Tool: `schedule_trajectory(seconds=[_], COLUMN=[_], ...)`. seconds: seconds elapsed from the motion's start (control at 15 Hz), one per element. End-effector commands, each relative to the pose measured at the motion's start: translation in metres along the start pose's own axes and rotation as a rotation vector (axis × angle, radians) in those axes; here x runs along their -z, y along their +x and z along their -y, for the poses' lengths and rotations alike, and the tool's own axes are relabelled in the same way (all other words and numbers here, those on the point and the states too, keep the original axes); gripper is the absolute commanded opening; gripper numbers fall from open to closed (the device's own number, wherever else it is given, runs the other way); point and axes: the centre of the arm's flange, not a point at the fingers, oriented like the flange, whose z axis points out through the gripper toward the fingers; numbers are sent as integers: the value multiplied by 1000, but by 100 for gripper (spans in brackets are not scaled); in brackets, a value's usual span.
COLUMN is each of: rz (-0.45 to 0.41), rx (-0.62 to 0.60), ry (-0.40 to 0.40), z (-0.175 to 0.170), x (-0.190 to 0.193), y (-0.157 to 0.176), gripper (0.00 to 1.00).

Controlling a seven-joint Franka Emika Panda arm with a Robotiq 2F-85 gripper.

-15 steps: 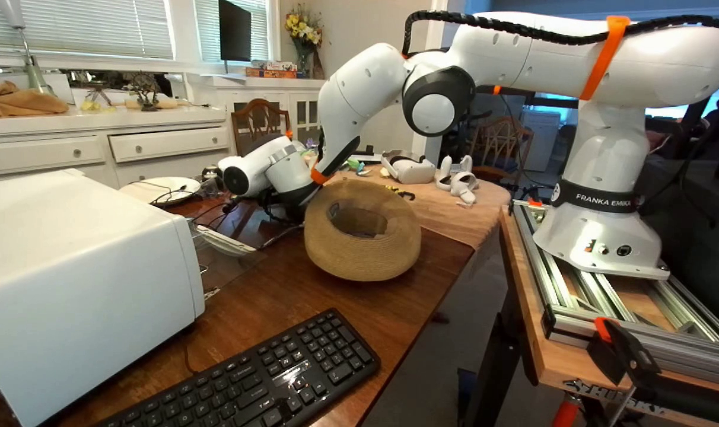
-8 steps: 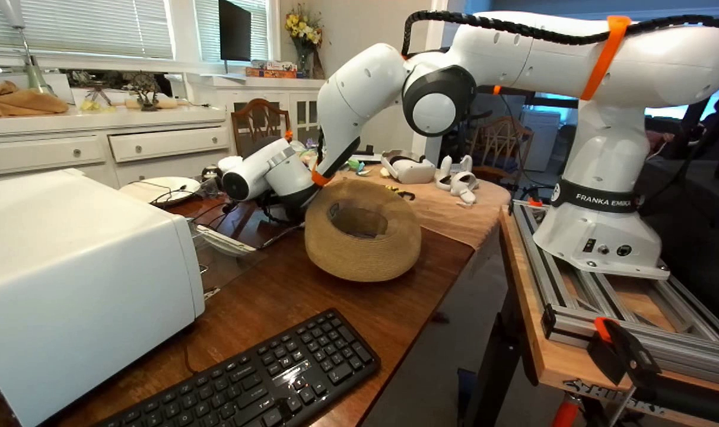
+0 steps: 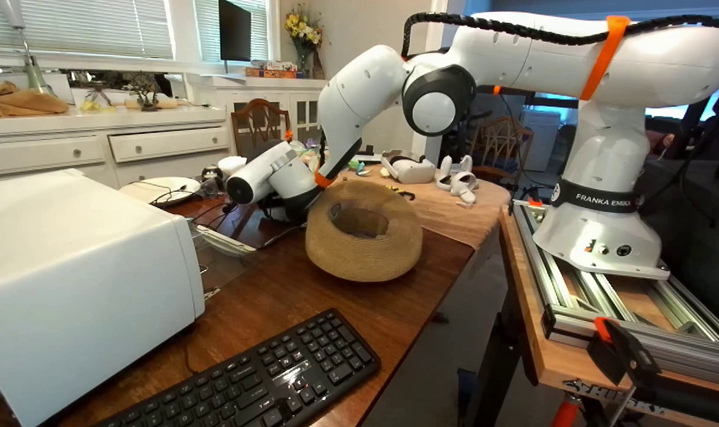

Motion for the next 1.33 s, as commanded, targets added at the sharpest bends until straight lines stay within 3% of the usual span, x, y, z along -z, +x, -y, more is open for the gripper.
schedule_trajectory(seconds=[0.0,0.6,0.73,1.0,1.27], rz=[0,65,69,68,78], rx=[-15,-29,-30,-31,-39], ry=[2,11,10,5,9], z=[32,33,33,32,31], x=[-9,-11,-11,-12,-10], y=[-29,-38,-38,-37,-29], gripper=[23,23,69,96,100])
